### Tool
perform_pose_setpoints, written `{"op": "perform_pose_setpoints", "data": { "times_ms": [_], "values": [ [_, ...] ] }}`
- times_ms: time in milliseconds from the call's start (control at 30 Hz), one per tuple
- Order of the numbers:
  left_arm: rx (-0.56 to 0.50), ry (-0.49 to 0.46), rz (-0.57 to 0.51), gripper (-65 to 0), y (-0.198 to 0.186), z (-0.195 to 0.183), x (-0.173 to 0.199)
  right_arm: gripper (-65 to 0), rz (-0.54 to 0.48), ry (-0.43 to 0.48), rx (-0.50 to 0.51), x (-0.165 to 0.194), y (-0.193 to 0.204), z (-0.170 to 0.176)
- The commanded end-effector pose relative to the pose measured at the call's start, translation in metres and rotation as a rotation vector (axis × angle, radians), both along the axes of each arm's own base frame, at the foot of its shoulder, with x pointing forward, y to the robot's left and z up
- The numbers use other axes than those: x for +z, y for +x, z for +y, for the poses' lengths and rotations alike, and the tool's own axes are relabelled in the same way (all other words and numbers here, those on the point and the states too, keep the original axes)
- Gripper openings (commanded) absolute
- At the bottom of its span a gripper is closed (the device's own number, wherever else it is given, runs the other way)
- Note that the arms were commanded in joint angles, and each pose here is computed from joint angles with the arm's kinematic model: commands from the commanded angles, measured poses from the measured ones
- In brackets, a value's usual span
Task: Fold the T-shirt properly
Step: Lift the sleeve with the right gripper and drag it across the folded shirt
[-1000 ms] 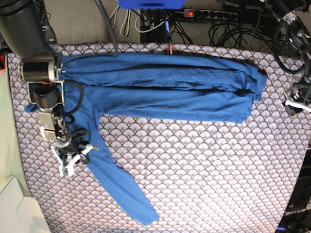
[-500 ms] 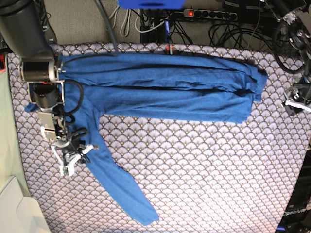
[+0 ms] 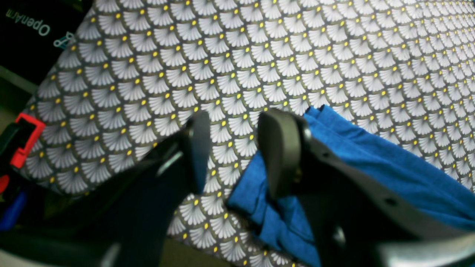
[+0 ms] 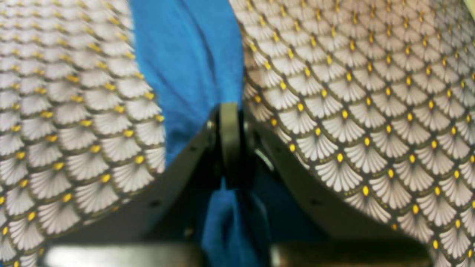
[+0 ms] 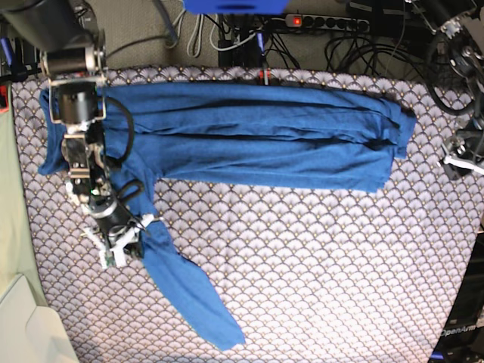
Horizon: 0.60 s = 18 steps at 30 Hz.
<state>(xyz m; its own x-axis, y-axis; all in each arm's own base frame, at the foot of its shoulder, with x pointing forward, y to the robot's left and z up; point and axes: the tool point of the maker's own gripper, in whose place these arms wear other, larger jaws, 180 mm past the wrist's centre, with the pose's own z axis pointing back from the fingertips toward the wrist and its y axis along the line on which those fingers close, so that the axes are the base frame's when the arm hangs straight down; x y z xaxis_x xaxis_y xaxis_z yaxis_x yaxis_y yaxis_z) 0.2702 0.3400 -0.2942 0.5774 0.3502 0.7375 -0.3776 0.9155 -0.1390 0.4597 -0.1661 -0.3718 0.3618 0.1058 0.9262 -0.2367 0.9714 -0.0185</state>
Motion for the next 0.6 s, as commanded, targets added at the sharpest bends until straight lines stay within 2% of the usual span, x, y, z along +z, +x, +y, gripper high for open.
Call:
{"op": "perform_pose_setpoints", "data": {
  "times_ms": [0, 167, 467, 567],
  "values": [
    [-0.001, 0.027, -0.044, -40.1, 0.006, 0.005, 0.015, -65.0, -0.083, 0.008, 0.0, 0.027, 0.009, -0.002],
    [-0.001, 0.028, -0.045, -40.1, 0.006, 0.005, 0.016, -65.0, -0.126, 0.003, 0.029, 0.036, -0.009, 0.008],
    [-0.001, 0.037, -0.05, -40.0, 0.007, 0.007, 0.018, -65.0, -0.2, 0.005, 0.103, 0.055, -0.068, 0.037],
    [-0.001, 0.037, -0.05, -39.9, 0.007, 0.007, 0.018, -65.0, -0.201, 0.031, 0.122, 0.055, -0.092, 0.052]
  ]
}}
